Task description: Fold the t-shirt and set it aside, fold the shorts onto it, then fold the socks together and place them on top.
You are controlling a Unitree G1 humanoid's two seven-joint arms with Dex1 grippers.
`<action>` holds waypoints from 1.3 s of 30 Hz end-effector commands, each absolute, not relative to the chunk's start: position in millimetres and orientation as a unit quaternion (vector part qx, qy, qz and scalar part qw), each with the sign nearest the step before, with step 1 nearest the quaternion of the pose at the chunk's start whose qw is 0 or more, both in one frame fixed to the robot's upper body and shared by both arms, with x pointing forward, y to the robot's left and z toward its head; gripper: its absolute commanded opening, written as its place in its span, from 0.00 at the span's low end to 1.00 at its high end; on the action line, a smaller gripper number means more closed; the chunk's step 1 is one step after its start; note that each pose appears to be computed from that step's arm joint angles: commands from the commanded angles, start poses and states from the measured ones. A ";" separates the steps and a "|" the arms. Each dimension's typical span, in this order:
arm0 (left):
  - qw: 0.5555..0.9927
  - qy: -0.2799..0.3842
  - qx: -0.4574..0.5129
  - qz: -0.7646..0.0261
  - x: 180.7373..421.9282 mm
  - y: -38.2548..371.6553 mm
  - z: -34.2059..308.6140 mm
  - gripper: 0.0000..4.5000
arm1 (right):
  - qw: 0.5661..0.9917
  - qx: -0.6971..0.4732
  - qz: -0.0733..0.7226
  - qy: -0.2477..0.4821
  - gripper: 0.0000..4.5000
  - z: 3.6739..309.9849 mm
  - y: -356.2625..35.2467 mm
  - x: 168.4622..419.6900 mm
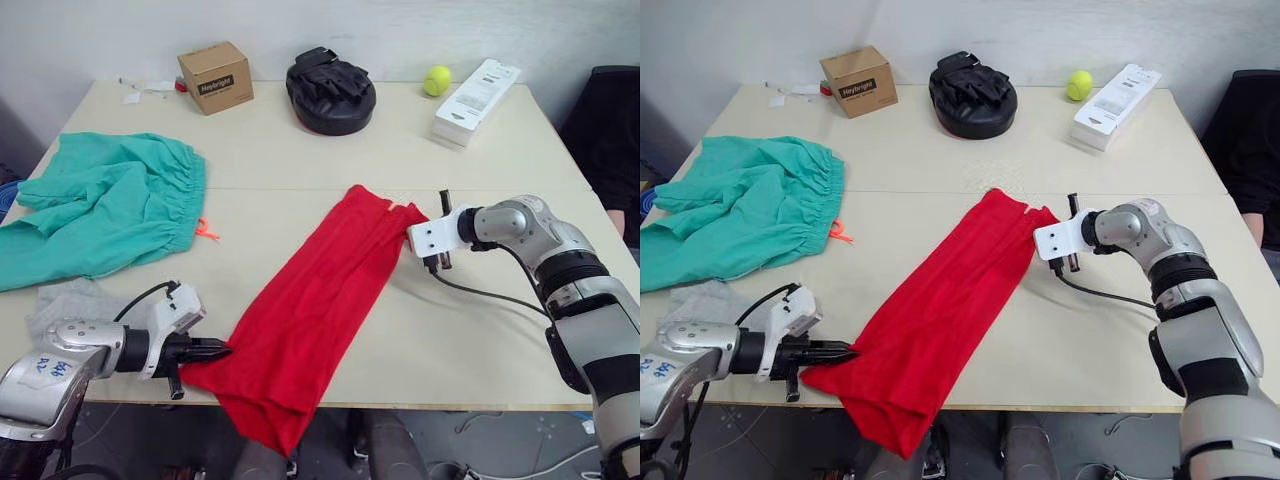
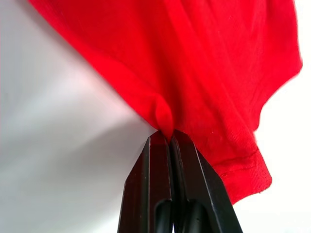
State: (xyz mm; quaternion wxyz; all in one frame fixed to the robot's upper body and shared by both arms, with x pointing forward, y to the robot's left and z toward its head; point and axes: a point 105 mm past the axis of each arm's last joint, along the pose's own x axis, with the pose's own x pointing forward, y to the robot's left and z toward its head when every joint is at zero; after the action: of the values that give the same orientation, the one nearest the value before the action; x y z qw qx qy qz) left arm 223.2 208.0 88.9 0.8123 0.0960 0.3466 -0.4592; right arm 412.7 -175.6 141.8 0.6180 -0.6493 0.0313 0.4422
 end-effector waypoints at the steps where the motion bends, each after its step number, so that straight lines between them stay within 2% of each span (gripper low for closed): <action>1: 0.808 0.380 0.087 -0.441 215.4 212.8 72.7 0.00 | 0.621 -0.658 0.423 0.054 0.01 145.6 -195.3 413.6; 7: 0.824 0.351 0.073 -0.438 231.1 207.5 84.1 0.00 | 0.627 -0.634 0.452 0.036 0.01 144.4 -185.1 406.1; 9: 0.827 0.346 0.068 -0.438 234.8 208.3 88.7 0.00 | 0.627 -0.632 0.455 0.030 0.09 145.9 -184.3 404.8; 10: 0.825 0.346 0.065 -0.442 234.5 208.6 91.1 0.10 | 0.627 -0.631 0.457 0.029 0.14 147.2 -184.5 404.0; 16: 0.808 0.342 0.043 -0.478 231.6 213.1 114.1 0.49 | 0.622 -0.624 0.472 0.005 0.58 159.0 -189.5 390.0; 19: 0.804 0.337 0.041 -0.489 243.4 222.6 136.1 0.69 | 0.611 -0.608 0.507 -0.016 0.81 164.3 -189.1 366.9; 21: 0.800 0.330 0.031 -0.500 258.3 222.3 151.7 0.84 | 0.594 -0.582 0.554 -0.042 0.97 164.3 -177.2 339.2; 22: 0.800 0.328 0.027 -0.502 264.3 221.3 156.6 0.91 | 0.588 -0.572 0.571 -0.049 1.00 164.0 -172.6 328.8; 23: 0.800 0.327 0.021 -0.503 270.1 220.0 159.6 0.99 | 0.583 -0.565 0.581 -0.052 1.00 163.1 -169.6 321.2; 28: 0.793 0.318 0.005 -0.520 320.6 190.9 171.4 1.00 | 0.556 -0.521 0.642 -0.084 1.00 144.8 -138.7 276.1; 31: 0.780 0.329 0.008 -0.532 344.4 168.9 165.0 1.00 | 0.538 -0.498 0.674 -0.092 1.00 131.3 -120.1 251.9; 39: 0.752 0.365 -0.006 -0.549 371.3 127.7 140.5 1.00 | 0.550 -0.482 0.673 -0.110 1.00 116.3 -87.1 241.9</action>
State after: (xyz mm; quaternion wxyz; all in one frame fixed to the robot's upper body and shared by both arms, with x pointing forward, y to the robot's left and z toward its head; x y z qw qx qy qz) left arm 366.3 125.6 138.9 0.7472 -0.0127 0.3650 -0.5552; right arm 244.8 -91.5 115.1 0.5543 -0.4763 -0.0985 0.6754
